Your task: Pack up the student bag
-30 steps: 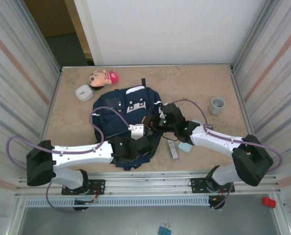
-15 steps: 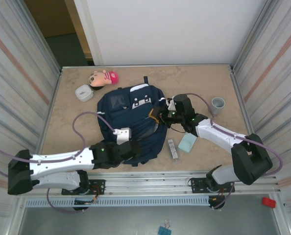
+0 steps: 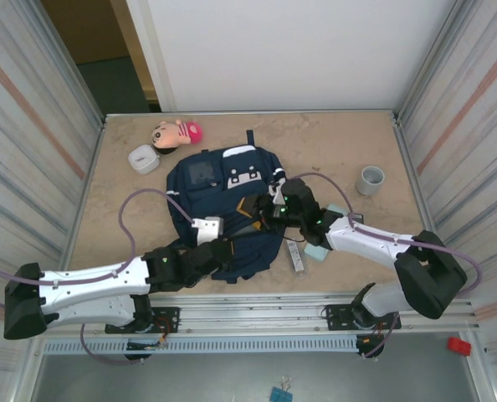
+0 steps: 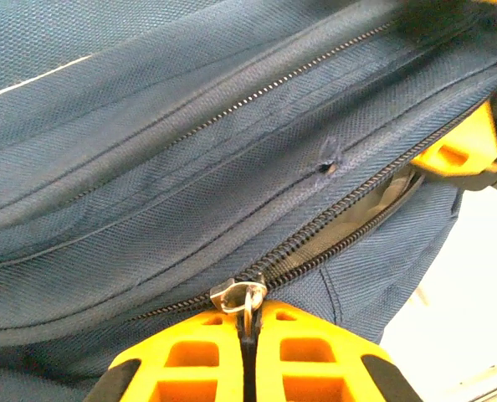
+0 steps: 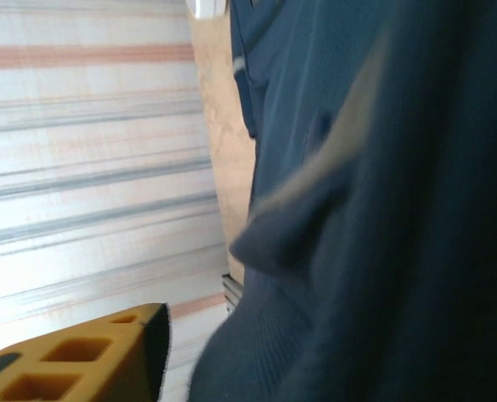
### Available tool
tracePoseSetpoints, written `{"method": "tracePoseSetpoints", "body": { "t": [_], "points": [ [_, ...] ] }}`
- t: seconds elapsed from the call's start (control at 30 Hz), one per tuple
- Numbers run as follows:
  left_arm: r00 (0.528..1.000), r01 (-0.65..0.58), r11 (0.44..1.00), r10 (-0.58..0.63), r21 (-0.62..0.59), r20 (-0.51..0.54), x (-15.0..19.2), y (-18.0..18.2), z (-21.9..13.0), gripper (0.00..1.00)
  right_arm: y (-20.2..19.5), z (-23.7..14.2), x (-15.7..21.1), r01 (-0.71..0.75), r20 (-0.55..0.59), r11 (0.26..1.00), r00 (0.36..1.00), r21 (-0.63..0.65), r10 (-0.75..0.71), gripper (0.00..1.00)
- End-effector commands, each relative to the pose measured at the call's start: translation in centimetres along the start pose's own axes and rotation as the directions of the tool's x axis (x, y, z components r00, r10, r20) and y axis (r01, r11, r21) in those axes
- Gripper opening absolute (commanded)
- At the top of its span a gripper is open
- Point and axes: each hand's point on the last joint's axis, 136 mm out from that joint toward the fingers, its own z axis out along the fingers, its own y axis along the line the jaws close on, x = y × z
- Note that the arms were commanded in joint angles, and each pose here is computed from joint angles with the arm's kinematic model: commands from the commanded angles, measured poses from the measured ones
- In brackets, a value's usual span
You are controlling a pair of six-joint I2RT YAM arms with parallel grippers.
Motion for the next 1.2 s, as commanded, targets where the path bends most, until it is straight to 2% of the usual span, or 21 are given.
{"method": "tracePoseSetpoints", "body": {
  "t": [0.0, 0.03, 0.13, 0.27, 0.4, 0.53, 0.57, 0.67, 0.7, 0.83, 0.93, 0.97, 1.07, 1.17],
  "points": [
    [0.997, 0.016, 1.000, -0.018, 0.026, 0.080, -2.0, -0.7, -0.5, 0.00, 1.6, 0.6, -0.9, 0.006, 0.050, 0.998, 0.999, -0.055, -0.004, 0.31],
    [0.997, 0.027, 1.000, -0.027, 0.005, 0.077, -1.9, -0.2, -0.5, 0.00, 1.7, 0.4, -1.1, 0.018, 0.055, 0.999, 0.998, -0.049, -0.016, 0.24],
    [0.996, 0.066, 0.995, -0.061, -0.071, 0.070, -1.5, 2.0, -0.7, 0.00, 1.9, -0.7, -1.9, 0.076, 0.075, 0.997, 0.994, -0.010, -0.075, 0.10],
    [0.993, 0.106, 0.988, -0.099, -0.116, 0.059, -0.8, 4.4, -0.8, 0.00, 2.2, -2.9, -3.9, 0.095, 0.067, 0.995, 0.993, -0.012, -0.094, 0.03],
    [0.990, 0.122, 0.985, -0.113, -0.120, 0.078, -0.7, 6.1, -1.0, 0.00, 2.5, -4.8, -5.7, 0.143, 0.029, 0.990, 0.989, 0.002, -0.143, 0.03],
    [0.990, 0.098, 0.992, -0.089, -0.079, 0.106, -1.3, 6.0, -1.1, 0.00, 3.0, -5.3, -7.4, 0.134, 0.025, 0.991, 0.991, -0.006, -0.133, 0.12],
    [0.990, 0.087, 0.994, -0.080, -0.066, 0.114, -1.6, 5.7, -1.1, 0.00, 3.2, -5.1, -7.3, 0.132, 0.022, 0.991, 0.991, -0.007, -0.132, 0.18],
    [0.988, 0.055, 0.998, -0.050, -0.026, 0.147, -2.6, 4.6, -1.1, 0.00, 3.2, -4.2, -6.3, 0.118, 0.038, 0.993, 0.992, 0.003, -0.118, 0.49],
    [0.987, 0.042, 0.999, -0.039, -0.016, 0.153, -2.9, 4.3, -1.1, 0.00, 2.9, -3.7, -5.8, 0.085, 0.047, 0.996, 0.995, 0.006, -0.085, 0.54],
    [0.987, 0.012, 1.000, -0.014, 0.016, 0.158, -3.5, 2.9, -0.9, 0.00, 2.2, -1.9, -4.1, 0.019, 0.095, 0.999, 0.995, -0.031, -0.016, 0.59],
    [0.989, 0.004, 1.000, -0.008, 0.024, 0.148, -3.4, 2.6, -0.7, 0.00, 2.3, -0.8, -3.3, 0.026, 0.105, 0.999, 0.994, -0.025, -0.023, 0.58],
    [0.990, 0.003, 1.000, -0.006, 0.022, 0.143, -3.3, 2.6, -0.6, 0.00, 2.5, -0.4, -3.0, 0.032, 0.098, 0.999, 0.995, -0.025, -0.030, 0.56],
    [0.990, 0.024, 1.000, -0.022, -0.018, 0.141, -3.1, 3.6, -0.5, 0.00, 2.6, -0.3, -2.8, 0.045, 0.087, 0.999, 0.995, -0.022, -0.043, 0.30],
    [0.990, 0.066, 0.994, -0.054, -0.092, 0.132, -2.9, 5.9, -0.4, 0.00, 3.0, -1.2, -3.1, 0.083, 0.079, 0.996, 0.994, -0.013, -0.081, 0.14]
  ]
}}
